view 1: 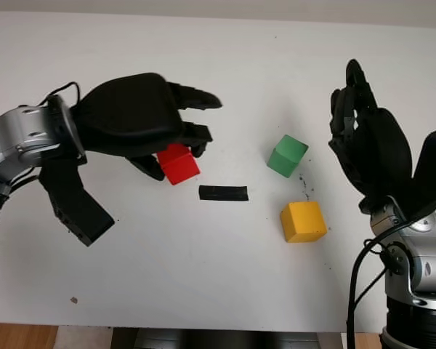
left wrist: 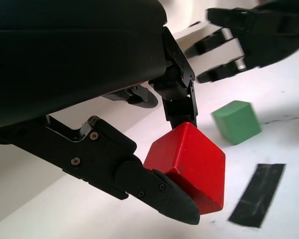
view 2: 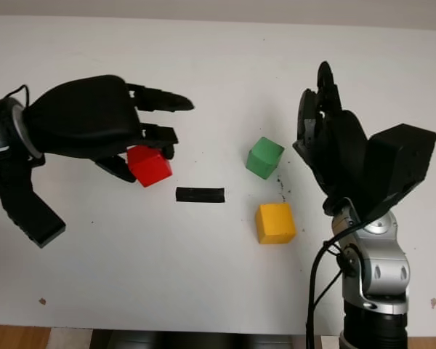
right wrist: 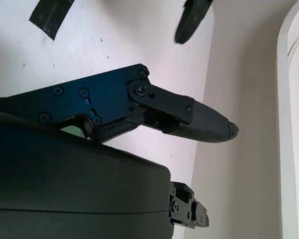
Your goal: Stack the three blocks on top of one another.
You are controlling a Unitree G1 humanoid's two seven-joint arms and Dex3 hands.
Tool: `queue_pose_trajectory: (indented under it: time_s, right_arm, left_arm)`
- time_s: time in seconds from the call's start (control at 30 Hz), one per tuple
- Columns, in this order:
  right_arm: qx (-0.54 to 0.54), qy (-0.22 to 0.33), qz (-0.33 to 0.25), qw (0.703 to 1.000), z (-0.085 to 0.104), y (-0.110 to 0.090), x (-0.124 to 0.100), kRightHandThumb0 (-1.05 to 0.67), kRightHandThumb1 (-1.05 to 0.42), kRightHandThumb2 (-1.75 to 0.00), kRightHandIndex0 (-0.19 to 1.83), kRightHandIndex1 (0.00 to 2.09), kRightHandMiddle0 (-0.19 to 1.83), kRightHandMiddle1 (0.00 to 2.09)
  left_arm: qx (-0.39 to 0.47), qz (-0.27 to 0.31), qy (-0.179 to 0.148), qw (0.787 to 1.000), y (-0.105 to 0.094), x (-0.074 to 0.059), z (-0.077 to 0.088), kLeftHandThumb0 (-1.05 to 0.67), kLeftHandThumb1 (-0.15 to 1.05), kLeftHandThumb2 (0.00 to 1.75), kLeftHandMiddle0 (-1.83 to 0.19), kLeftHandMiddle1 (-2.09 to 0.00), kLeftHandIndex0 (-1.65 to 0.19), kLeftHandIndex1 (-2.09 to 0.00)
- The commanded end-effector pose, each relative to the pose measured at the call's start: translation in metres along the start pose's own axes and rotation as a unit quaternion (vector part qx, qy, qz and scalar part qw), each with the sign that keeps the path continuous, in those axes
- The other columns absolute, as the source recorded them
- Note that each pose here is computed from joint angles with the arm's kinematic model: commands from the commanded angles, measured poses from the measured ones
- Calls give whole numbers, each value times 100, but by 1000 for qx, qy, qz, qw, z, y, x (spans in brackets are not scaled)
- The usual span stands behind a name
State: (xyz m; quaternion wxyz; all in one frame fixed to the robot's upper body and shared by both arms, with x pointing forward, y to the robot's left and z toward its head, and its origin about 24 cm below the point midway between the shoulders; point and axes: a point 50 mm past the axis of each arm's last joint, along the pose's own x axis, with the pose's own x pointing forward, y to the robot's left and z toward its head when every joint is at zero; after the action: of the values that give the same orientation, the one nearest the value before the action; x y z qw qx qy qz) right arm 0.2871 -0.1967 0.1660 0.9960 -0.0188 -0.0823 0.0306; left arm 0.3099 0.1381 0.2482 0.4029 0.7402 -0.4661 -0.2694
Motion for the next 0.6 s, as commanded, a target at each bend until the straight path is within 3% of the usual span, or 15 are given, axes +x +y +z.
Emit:
queue_pose_trajectory:
  time_s: [0.0, 0.1, 0.2, 0.23, 0.27, 0.33, 0.4, 0.57]
  right_arm:
    - [1, -6, -4, 1000, 2, 0, -3, -65, -105, -74, -19, 0, -19, 0]
    - [0, -7, -8, 1000, 2, 0, -4, -65, -105, -74, -19, 0, -19, 0]
    - [1, -7, -9, 1000, 2, 1, -4, -64, -105, -75, -19, 0, -19, 0]
    - [1, -7, -9, 1000, 2, 1, -4, -65, -105, -74, -19, 0, -19, 0]
    - [1, -8, -9, 1000, 2, 1, -5, -65, -105, -75, -19, 0, -19, 0]
    - [1, -9, -9, 1000, 2, 1, -5, -64, -105, -75, -19, 0, -19, 0]
    - [0, -9, -10, 1000, 2, 1, -6, -63, -105, -75, -19, 0, -19, 0]
    - [-3, -11, -9, 1000, 2, 1, -6, -64, -105, -75, -19, 0, -19, 0]
  left_arm:
    - [18, -1, -17, 1000, 6, 8, 0, -49, 89, 6, -48, -7, -58, -110]
    - [22, -2, -42, 999, 4, 20, 7, -50, 90, 6, -46, -6, -54, -114]
    - [24, -5, -55, 998, 1, 27, 11, -51, 91, 6, -43, -4, -57, -70]
    - [33, -5, -64, 997, 0, 29, 13, -51, 92, 6, -42, -4, -58, -64]
    - [39, -3, -71, 997, -1, 31, 15, -51, 92, 6, -43, -4, -57, -74]
    - [48, 1, -83, 995, -3, 35, 18, -49, 93, 5, -43, -4, -51, -115]
    - [55, 2, -89, 995, -5, 37, 19, -48, 94, 6, -43, -4, -48, -134]
    - [69, 14, -103, 992, -8, 43, 22, -47, 94, 5, -45, -4, -41, -153]
